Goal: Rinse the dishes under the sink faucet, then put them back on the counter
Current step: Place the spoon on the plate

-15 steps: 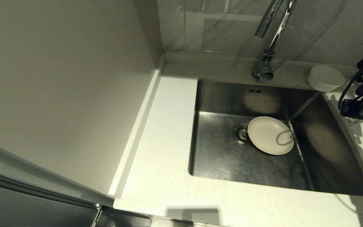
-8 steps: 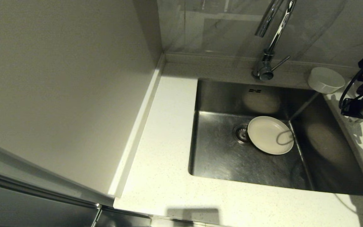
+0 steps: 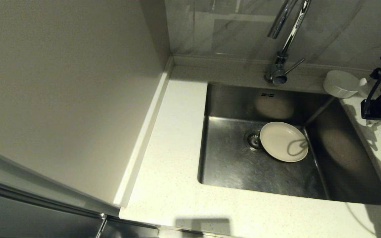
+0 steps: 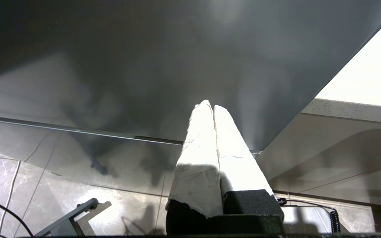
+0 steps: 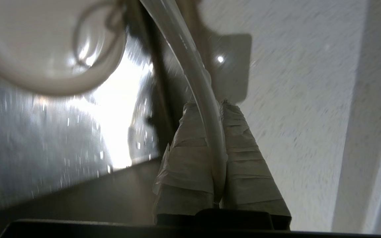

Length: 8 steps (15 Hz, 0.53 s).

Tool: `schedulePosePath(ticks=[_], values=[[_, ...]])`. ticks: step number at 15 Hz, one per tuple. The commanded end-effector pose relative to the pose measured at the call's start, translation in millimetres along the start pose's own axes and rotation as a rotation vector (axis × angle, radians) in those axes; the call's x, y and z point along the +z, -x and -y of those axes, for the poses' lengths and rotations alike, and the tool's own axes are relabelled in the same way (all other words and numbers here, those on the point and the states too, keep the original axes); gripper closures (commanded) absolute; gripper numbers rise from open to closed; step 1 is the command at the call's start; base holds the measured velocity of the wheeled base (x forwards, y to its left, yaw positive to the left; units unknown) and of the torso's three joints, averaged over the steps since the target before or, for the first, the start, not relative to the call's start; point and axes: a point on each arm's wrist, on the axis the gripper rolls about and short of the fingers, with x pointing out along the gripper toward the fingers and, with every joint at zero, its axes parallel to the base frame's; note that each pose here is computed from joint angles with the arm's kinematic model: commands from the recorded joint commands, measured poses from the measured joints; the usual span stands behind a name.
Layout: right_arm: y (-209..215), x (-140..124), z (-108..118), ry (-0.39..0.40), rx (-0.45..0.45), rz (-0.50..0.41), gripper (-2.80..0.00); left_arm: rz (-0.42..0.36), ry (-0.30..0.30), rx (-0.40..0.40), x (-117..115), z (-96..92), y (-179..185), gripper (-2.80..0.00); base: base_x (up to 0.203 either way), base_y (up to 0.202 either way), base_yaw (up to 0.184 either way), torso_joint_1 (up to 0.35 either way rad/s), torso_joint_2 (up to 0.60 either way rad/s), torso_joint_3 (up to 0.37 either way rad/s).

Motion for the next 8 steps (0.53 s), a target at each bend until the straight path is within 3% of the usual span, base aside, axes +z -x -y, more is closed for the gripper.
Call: schedulePosePath(ticks=[1, 4, 8], values=[[19.0, -13.8, -11.9, 0.078, 0.029, -0.029, 0.0, 0.003, 0.001, 0.0, 0.0, 0.0, 0.2, 0.0, 0.0, 0.0, 0.0, 0.0, 0.0, 0.0], [22.3, -35.5, -47.2, 0.222, 0.073, -0.086, 0.0, 0.003, 0.001, 0.0, 0.0, 0.0, 0.2, 0.0, 0.0, 0.0, 0.0, 0.0, 0.0, 0.0], [-9.3, -48.3, -91.2, 0.33, 0.019, -0.143, 0.0, 0.003, 0.001, 0.0, 0.0, 0.0, 0.2, 0.0, 0.0, 0.0, 0.0, 0.0, 0.0, 0.0]])
